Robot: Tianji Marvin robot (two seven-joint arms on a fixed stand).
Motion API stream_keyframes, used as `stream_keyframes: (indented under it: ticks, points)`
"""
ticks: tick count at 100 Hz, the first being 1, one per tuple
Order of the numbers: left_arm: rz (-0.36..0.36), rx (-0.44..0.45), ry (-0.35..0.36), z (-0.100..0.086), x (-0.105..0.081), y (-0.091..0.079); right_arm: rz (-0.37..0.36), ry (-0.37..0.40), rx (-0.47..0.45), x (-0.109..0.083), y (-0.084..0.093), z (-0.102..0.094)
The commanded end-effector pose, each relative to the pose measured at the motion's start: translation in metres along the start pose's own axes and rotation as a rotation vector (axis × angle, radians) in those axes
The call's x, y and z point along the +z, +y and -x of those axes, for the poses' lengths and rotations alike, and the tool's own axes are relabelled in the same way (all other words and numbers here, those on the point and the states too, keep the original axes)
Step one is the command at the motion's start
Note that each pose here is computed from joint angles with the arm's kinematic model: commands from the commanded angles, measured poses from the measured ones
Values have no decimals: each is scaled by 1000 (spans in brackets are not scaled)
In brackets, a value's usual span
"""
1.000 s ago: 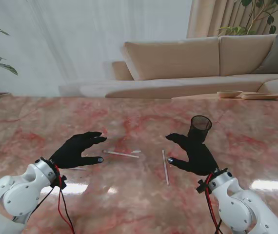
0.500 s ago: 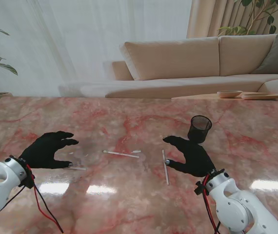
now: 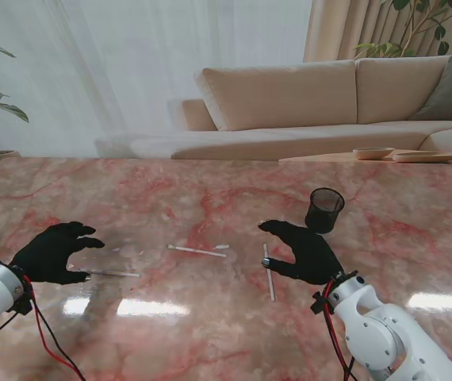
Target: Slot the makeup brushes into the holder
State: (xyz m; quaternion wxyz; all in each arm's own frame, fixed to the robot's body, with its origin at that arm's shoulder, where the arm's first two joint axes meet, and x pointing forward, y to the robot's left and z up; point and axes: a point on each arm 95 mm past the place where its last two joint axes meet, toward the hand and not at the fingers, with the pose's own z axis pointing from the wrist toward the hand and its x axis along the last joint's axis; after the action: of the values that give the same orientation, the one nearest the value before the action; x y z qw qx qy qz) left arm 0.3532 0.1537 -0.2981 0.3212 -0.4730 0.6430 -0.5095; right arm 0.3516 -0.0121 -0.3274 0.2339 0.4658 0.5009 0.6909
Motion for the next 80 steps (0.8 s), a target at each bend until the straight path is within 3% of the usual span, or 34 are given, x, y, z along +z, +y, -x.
stream_keyframes:
  ticks: [1, 60, 80]
  points:
    - [26, 5, -21, 6, -4, 7, -25, -12, 8, -2, -5, 2]
    - [90, 142, -134, 32, -3, 15, -29, -5, 10, 2, -5, 2]
    - [113, 136, -161, 39, 2, 22, -30, -7, 15, 5, -7, 2]
